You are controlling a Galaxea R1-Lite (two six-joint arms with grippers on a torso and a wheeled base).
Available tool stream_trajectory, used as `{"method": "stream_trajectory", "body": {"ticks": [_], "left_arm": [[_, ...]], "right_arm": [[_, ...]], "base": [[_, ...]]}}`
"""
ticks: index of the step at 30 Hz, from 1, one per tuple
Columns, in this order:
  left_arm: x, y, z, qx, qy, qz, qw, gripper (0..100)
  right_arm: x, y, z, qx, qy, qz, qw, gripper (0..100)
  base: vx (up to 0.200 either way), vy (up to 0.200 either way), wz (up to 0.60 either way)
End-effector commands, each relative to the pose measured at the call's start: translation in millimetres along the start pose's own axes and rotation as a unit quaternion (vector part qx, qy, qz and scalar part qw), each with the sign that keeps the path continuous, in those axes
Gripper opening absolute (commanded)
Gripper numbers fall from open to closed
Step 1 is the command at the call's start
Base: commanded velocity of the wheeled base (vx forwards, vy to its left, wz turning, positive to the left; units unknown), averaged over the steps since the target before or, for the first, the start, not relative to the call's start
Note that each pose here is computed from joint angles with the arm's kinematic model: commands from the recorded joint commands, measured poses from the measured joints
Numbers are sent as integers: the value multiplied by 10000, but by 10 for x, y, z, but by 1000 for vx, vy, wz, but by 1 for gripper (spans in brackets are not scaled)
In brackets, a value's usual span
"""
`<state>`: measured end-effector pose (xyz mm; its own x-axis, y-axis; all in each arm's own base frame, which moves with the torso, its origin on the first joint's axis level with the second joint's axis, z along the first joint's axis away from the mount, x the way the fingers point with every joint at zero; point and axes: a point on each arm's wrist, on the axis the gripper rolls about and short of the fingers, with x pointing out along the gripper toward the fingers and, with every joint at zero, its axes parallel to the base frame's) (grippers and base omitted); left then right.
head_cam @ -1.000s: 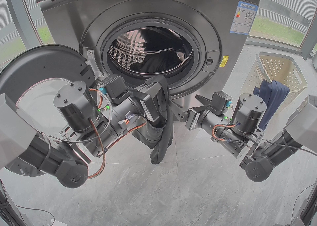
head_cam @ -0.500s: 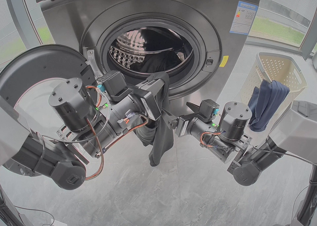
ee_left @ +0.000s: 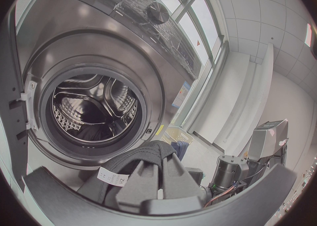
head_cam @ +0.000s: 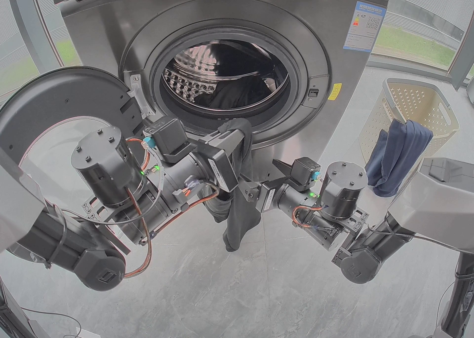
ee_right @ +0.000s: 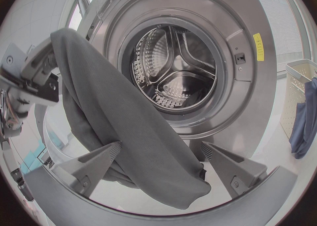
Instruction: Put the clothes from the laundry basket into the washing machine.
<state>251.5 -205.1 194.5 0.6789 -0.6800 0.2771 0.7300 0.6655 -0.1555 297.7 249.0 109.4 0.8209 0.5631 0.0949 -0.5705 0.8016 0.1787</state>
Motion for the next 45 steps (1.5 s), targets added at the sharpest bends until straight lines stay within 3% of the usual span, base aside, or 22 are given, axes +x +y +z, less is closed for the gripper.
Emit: {"method": "stream_trajectory", "body": {"ticks": [1,6,16,20,29,38,42,45], "left_arm": [[-16,13,-47,-9,91,15,10000,0],[-16,3,-45,-13,90,16,10000,0],[-66,-4,-42,-10,135,-15,9999,0],[-57,-9,-39,-10,121,-25,9999,0],[-41,-1,-24,-2,83,-25,10000,0],[-28,11,-49,-3,112,-12,9999,0],[-28,11,-49,-11,112,-12,9999,0],[-31,9,-38,-9,95,-7,10000,0]], "right_arm": [[-26,79,47,14,-54,116,9999,100],[-7,5,98,2,-143,15,9999,100],[-29,-497,367,-175,-486,-632,9967,100],[-65,-529,407,-182,-509,-674,9963,100],[-180,-457,266,-171,-345,-578,9976,100],[-259,-89,144,-109,-246,-47,9996,100],[-245,-18,125,-97,-237,52,9997,100],[-76,-55,-113,-114,-81,11,9999,100]], "base": [[0,0,0],[0,0,0],[0,0,0],[0,0,0],[0,0,0],[0,0,0],[0,0,0],[0,0,0]]}}
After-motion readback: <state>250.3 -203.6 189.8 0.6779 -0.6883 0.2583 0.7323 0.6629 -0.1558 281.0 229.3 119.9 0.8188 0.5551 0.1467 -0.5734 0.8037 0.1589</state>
